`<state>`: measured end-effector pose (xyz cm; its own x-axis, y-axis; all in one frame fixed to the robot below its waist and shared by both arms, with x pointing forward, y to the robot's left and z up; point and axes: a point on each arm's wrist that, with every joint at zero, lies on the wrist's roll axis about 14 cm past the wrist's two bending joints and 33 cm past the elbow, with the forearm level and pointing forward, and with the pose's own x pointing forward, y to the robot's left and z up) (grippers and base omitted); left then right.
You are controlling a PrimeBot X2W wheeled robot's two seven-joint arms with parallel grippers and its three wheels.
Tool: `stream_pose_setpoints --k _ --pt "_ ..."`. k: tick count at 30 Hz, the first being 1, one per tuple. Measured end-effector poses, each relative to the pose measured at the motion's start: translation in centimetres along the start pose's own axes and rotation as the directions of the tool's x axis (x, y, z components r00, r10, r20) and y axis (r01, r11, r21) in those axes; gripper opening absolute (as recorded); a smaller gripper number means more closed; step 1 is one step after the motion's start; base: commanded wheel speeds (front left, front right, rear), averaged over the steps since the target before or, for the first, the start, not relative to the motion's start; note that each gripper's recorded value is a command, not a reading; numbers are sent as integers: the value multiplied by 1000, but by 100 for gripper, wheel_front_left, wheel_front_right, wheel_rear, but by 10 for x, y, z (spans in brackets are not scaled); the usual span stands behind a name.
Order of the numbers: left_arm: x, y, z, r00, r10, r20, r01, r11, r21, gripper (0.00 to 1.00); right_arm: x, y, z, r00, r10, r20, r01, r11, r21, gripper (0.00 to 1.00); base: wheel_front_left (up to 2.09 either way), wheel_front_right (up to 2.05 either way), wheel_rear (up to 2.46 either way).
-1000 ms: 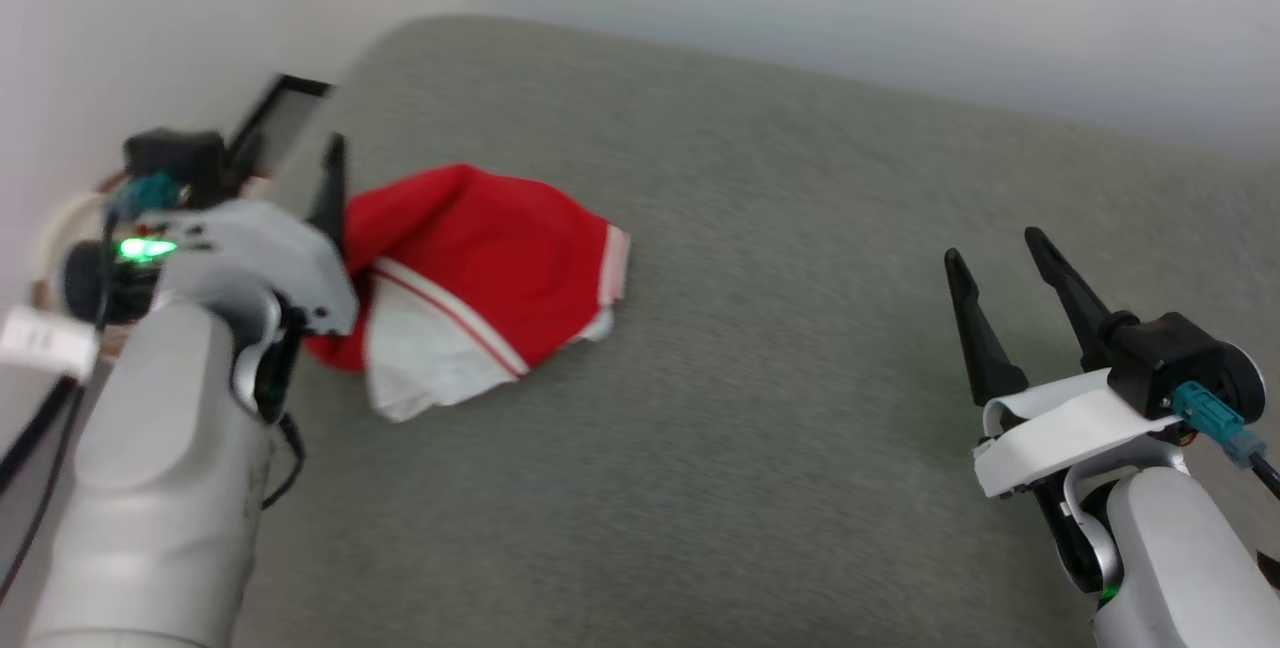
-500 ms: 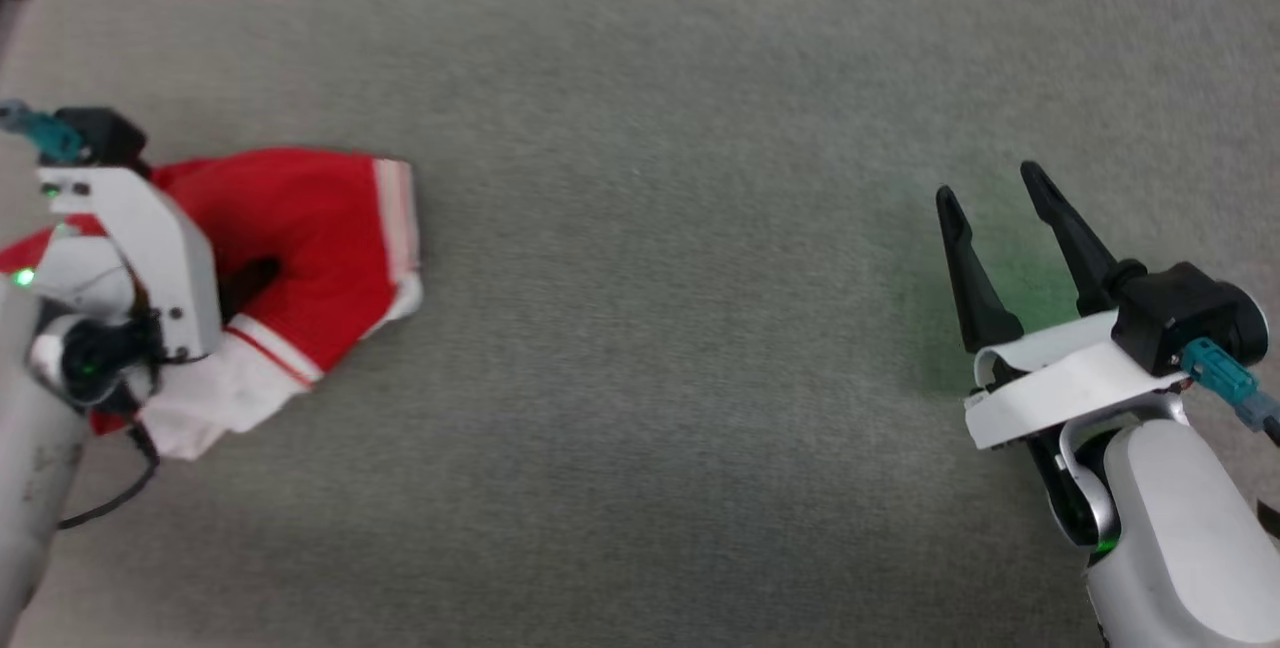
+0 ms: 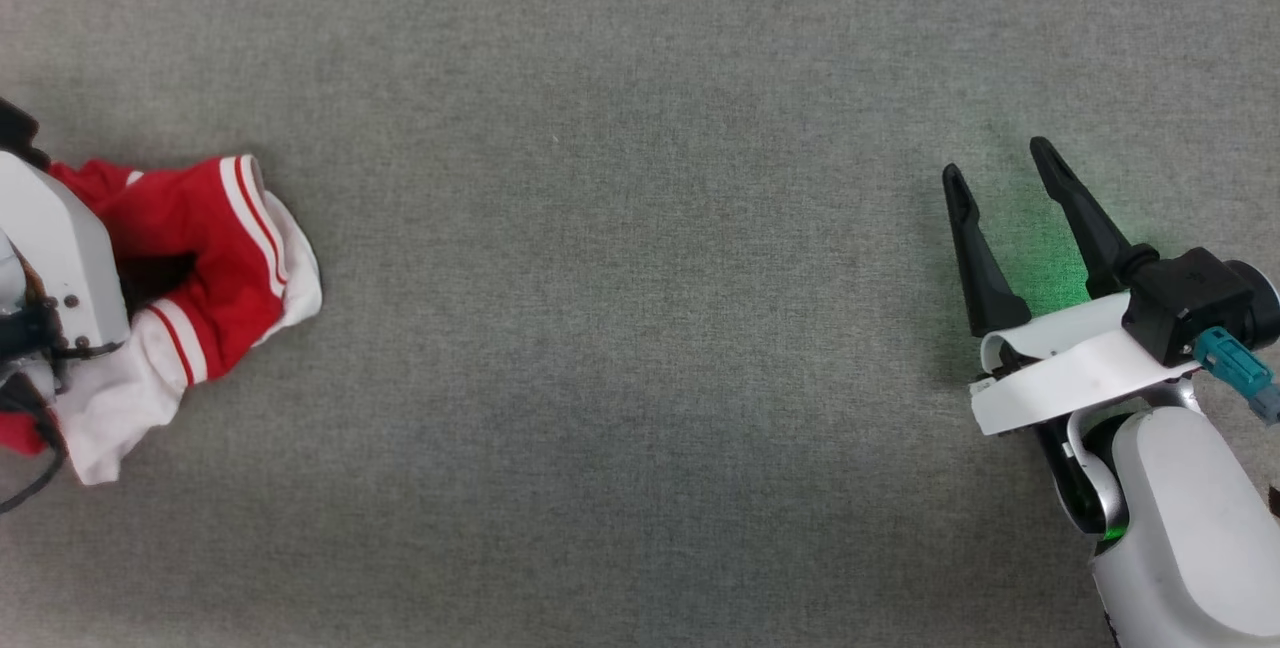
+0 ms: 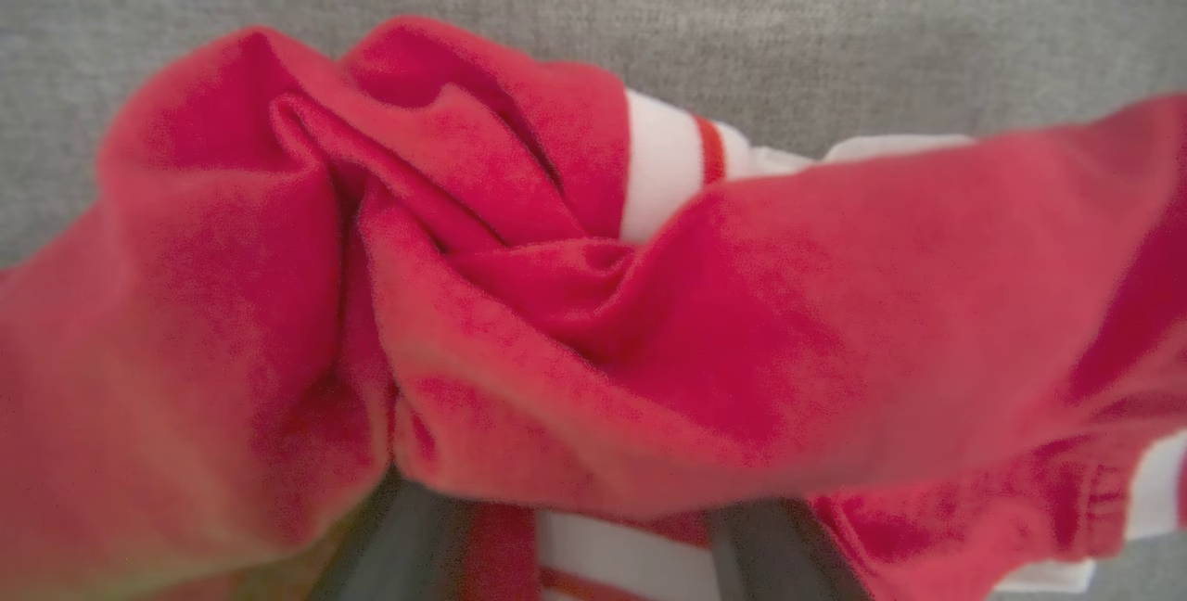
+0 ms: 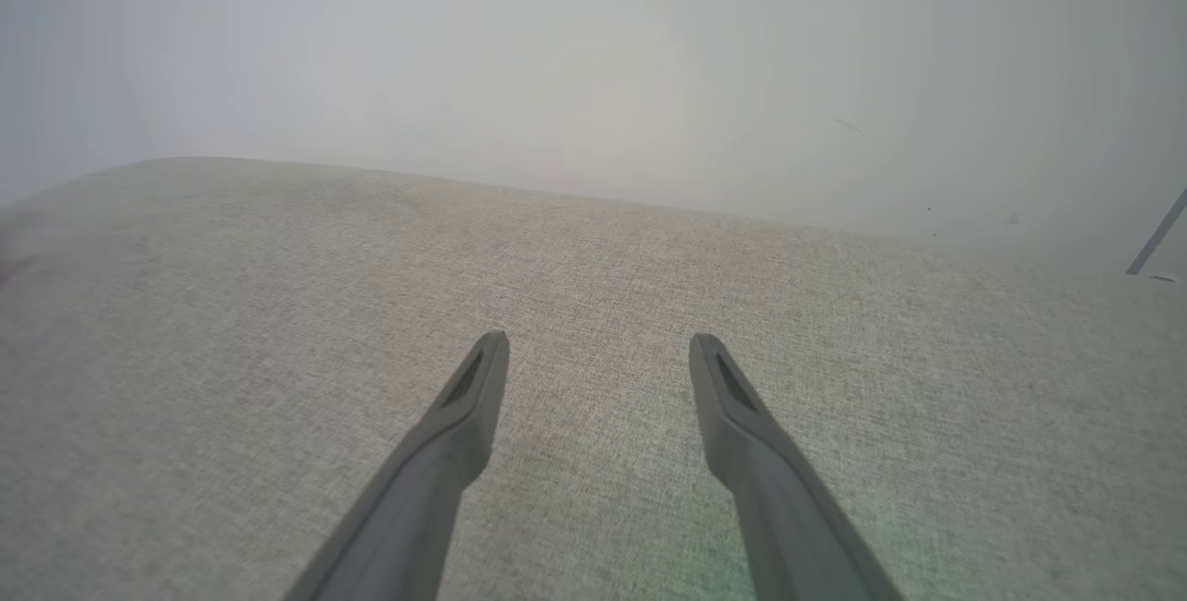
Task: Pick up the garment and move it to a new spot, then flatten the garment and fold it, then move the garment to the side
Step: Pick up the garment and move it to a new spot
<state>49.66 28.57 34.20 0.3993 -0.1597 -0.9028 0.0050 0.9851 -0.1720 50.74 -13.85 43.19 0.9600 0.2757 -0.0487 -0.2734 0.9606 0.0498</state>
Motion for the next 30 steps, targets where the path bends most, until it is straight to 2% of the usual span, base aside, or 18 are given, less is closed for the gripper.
stream_pose_setpoints --k 1,8,12,18,24,27,30 --pt "0 0 0 1000 0 4 0 1000 -1 0 0 1 1 1000 2 2 -2 1000 -1 100 0 0 0" --pt "-15 -5 8 995 4 96 -5 1000 20 0 -3 12 15 999 24 26 -24 1000 -4 100 0 0 0" --pt "-33 -8 10 987 17 162 -32 996 87 0 -10 20 22 999 34 32 -34 999 1 100 0 0 0" --pt "-65 -24 19 957 -22 290 -28 986 166 0 -19 35 41 996 54 69 -55 998 10 100 0 0 0" --pt "-115 -45 49 884 -93 458 -13 975 223 0 -28 48 61 991 71 110 -73 997 14 100 0 0 0" --pt "-134 -74 58 841 -187 508 68 967 244 0 -32 51 71 989 70 133 -73 997 17 100 0 0 0" --pt "-152 -109 66 793 -300 530 153 940 303 0 -38 48 75 988 52 142 -57 998 25 100 0 0 0"
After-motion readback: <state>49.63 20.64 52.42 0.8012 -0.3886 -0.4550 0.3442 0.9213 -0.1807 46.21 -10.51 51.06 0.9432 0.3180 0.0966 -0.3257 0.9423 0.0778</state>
